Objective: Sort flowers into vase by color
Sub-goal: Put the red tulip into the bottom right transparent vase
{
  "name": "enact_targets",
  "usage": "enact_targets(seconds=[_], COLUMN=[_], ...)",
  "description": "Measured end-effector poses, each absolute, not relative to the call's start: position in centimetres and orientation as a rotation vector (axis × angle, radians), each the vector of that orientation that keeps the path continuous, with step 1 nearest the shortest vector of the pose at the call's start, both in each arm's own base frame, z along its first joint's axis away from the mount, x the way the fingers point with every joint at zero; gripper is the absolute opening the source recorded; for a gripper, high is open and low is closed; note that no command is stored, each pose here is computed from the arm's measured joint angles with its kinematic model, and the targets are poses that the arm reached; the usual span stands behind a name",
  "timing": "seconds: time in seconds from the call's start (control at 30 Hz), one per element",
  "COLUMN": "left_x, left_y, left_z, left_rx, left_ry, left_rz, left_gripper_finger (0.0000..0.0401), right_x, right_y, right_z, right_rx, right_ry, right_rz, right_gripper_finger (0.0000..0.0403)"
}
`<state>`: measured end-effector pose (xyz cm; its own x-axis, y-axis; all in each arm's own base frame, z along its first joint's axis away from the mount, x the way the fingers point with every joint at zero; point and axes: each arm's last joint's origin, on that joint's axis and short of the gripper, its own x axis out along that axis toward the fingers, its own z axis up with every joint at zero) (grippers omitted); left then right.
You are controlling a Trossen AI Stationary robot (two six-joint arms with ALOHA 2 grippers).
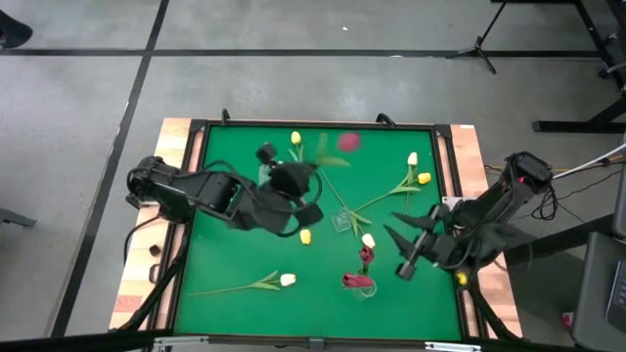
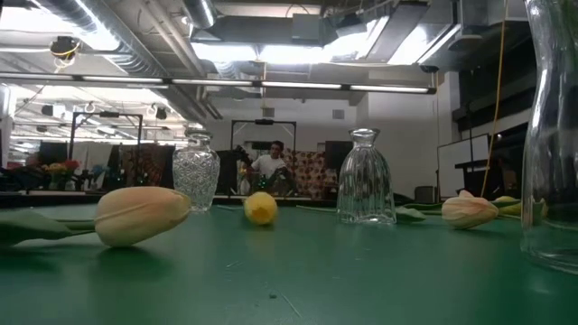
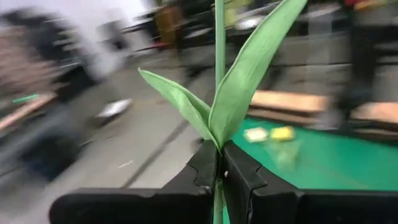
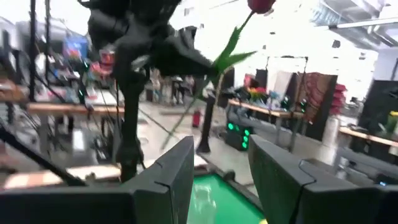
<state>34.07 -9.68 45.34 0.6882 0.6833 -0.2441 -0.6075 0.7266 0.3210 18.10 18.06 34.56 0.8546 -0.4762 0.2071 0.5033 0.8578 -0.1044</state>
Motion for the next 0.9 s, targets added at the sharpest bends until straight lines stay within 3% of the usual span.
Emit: enact_targets(seconds=[0.3, 0.57, 0.9], left_x=[36.5, 37.8, 37.9], left_y=[-7.4, -4.3, -5.2], left_z=[47.5, 47.8, 49.1], left_rx=[0.181, 0.038, 0.015], left_ry=[0.219, 0.157, 0.019], left_rz=[0.376, 0.159, 0.049], left_gripper_finger=[0.0008, 0.0008, 0.0008], right_x=[16.7, 19.5, 20.9], right_y=[16.2, 14.8, 11.1], right_z=[36.6, 35.6, 36.1], right_rx=[-0.147, -0.152, -0.042], right_ry=[-0.178, -0.152, -0.244], right_rz=[-0.533, -0.587, -0.377], right_gripper_finger=[0.0152, 0.0152, 0.0152])
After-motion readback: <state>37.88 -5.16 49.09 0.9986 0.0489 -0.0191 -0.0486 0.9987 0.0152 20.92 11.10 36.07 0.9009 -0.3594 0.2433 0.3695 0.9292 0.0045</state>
